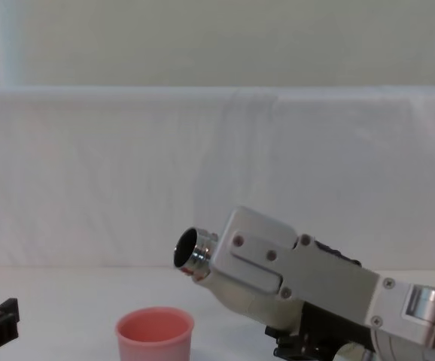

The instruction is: Grasp the thermos with one hand and pour water into the cup lid.

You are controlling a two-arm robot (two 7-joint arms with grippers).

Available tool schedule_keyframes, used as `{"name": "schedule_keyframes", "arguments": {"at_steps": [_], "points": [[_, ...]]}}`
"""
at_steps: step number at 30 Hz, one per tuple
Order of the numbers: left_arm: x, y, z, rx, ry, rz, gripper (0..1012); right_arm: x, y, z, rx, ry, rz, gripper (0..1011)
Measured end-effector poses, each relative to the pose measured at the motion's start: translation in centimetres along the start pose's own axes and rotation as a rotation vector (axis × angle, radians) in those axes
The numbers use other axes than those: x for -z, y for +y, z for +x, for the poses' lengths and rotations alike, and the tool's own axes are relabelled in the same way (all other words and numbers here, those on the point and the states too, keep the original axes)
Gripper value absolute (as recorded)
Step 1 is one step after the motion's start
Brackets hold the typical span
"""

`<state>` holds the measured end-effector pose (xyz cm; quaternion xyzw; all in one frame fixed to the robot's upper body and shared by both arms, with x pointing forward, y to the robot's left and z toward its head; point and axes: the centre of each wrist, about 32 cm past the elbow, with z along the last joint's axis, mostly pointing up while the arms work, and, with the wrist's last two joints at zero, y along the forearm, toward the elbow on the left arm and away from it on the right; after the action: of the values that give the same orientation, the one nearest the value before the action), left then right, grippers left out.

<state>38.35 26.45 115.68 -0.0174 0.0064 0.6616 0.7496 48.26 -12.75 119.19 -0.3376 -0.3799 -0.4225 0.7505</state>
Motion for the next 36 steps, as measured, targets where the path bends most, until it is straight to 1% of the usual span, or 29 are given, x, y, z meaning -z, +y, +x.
{"name": "schedule_keyframes", "arguments": {"at_steps": [11, 22, 36], "points": [[0.0, 0.0, 0.0, 0.0, 0.0, 0.0, 1001, -0.6, 0.7, -0.3, -0.005, -0.086, -0.005, 957], [0.0, 0.0, 0.0, 0.0, 0.0, 0.0, 1001, -0.8, 0.8, -0.3, 0.002, -0.144, -0.015, 957], [0.0, 0.0, 0.0, 0.0, 0.0, 0.0, 1001, -0.9, 1.1, -0.69, 0.003, -0.205, -0.027, 957]]}}
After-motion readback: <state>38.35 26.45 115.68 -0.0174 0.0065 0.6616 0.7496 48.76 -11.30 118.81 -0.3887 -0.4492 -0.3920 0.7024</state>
